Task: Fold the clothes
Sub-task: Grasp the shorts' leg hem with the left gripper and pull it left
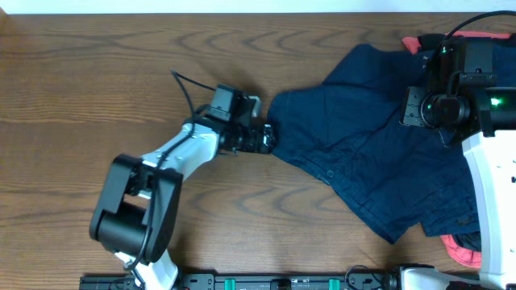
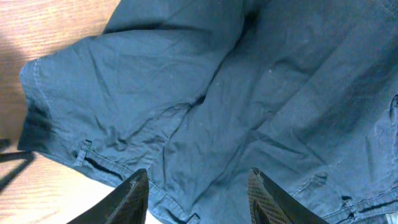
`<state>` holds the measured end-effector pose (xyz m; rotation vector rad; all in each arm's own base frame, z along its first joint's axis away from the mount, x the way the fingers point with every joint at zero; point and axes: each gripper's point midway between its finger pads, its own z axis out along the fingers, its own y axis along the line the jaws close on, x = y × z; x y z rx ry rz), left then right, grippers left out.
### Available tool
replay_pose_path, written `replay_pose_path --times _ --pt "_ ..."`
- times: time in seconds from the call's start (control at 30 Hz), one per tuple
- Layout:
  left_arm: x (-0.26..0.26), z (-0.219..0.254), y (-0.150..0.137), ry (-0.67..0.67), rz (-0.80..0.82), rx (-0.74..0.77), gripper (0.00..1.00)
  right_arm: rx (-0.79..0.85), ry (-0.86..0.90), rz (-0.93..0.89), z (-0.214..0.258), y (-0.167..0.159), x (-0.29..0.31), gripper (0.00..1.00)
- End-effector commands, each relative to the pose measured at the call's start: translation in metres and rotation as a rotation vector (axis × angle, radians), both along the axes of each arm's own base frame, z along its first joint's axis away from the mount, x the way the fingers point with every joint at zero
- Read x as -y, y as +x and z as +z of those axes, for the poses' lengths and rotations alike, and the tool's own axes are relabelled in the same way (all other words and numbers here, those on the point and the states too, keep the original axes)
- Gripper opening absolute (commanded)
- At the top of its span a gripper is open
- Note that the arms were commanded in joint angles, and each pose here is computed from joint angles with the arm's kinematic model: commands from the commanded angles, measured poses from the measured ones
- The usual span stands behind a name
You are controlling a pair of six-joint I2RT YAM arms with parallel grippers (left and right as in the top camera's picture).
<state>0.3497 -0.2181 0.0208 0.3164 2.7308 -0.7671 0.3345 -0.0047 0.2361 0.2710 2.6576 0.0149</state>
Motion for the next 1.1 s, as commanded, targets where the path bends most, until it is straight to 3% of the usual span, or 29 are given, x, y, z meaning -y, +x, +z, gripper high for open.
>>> replay_pose_path --times 0.0,0.13,0.3,0.6,0.8,0.93,1.07 --pt "0.018 -0.004 -0.004 -0.008 -0.034 -0.002 0.99 0.029 0.000 -0.020 0.010 -0.001 0.003 0.50" --pt "0.027 -0.007 -0.004 0.003 -0.054 0.024 0.91 0.025 -0.001 -0.020 0.009 -0.002 0.003 0.49" --pt "0.022 -0.016 0.001 0.074 -0.032 0.054 0.74 0.015 -0.003 -0.017 0.008 -0.004 0.003 0.49" --pt "0.023 -0.012 0.011 0.072 -0.018 0.099 0.06 0.007 -0.006 -0.019 0.007 -0.006 0.004 0.49" --pt "-0.015 0.001 0.019 0.143 0.071 0.092 0.06 -0.004 -0.033 -0.032 0.006 -0.009 0.009 0.49" --pt "-0.073 0.032 0.032 0.207 0.220 0.121 0.06 -0.012 -0.054 -0.041 0.006 -0.011 0.013 0.49" --pt "-0.149 0.083 0.059 0.226 0.418 0.252 0.06 -0.011 -0.053 -0.042 0.006 -0.010 0.013 0.49"
